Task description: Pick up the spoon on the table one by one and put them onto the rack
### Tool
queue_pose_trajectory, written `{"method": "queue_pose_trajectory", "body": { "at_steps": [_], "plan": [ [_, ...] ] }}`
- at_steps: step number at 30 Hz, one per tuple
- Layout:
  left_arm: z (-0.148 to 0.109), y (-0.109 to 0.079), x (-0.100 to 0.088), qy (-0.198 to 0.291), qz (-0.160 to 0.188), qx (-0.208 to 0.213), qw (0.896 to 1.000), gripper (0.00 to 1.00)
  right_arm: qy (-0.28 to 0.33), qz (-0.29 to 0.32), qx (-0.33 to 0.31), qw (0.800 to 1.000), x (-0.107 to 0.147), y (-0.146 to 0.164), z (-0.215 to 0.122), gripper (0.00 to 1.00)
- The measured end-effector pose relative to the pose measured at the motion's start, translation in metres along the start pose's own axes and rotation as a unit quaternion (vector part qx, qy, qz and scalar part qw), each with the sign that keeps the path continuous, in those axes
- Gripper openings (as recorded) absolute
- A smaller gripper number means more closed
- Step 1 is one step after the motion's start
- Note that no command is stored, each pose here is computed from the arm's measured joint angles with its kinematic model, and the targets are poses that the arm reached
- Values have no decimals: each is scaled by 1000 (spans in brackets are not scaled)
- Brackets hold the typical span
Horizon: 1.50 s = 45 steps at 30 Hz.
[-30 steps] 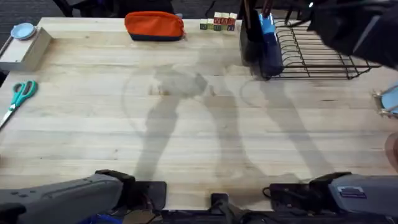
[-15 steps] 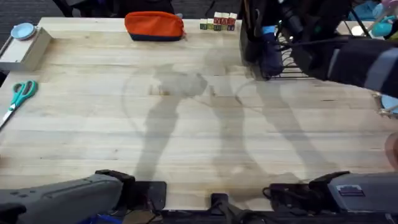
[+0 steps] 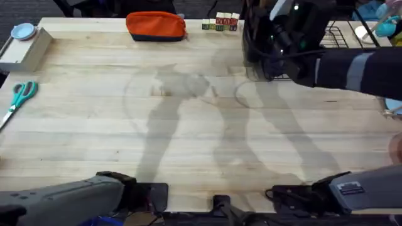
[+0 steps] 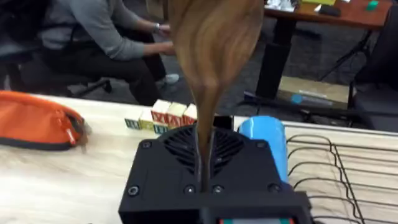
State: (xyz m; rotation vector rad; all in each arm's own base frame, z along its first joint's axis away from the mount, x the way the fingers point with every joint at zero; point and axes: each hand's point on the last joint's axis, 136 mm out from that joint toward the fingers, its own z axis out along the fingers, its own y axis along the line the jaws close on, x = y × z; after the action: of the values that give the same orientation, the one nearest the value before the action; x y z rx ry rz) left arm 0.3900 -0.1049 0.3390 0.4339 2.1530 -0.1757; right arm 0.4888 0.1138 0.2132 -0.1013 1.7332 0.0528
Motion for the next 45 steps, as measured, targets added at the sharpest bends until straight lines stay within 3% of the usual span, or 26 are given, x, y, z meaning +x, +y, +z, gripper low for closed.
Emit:
{"method": "queue_pose_trajectory", "body": {
  "at_steps": [19,24,26,29,30,32,33,39,45],
  "plan": [
    [0,0,0,0,0,0,1000,993,16,-9,0,1000,11,0,0,50],
    [0,0,0,0,0,0,1000,993,-4,-35,0,999,1,0,0,177],
    [0,0,0,0,0,0,1000,993,-5,-46,0,999,0,0,0,297],
    [0,0,0,0,0,0,1000,993,-6,-53,0,999,0,0,0,336],
    [0,0,0,0,0,0,1000,993,-6,-54,0,999,0,0,0,404],
    [0,0,0,0,0,0,1000,993,-5,-57,0,998,1,0,0,682],
    [0,0,0,0,0,0,1000,993,-7,-61,1,998,0,0,0,985],
    [0,0,0,0,0,0,1000,993,-2,-62,0,998,-1,0,-3,996],
    [0,0,0,0,0,0,1000,992,43,-71,-2,997,-21,-9,-47,997]
  ]
}}
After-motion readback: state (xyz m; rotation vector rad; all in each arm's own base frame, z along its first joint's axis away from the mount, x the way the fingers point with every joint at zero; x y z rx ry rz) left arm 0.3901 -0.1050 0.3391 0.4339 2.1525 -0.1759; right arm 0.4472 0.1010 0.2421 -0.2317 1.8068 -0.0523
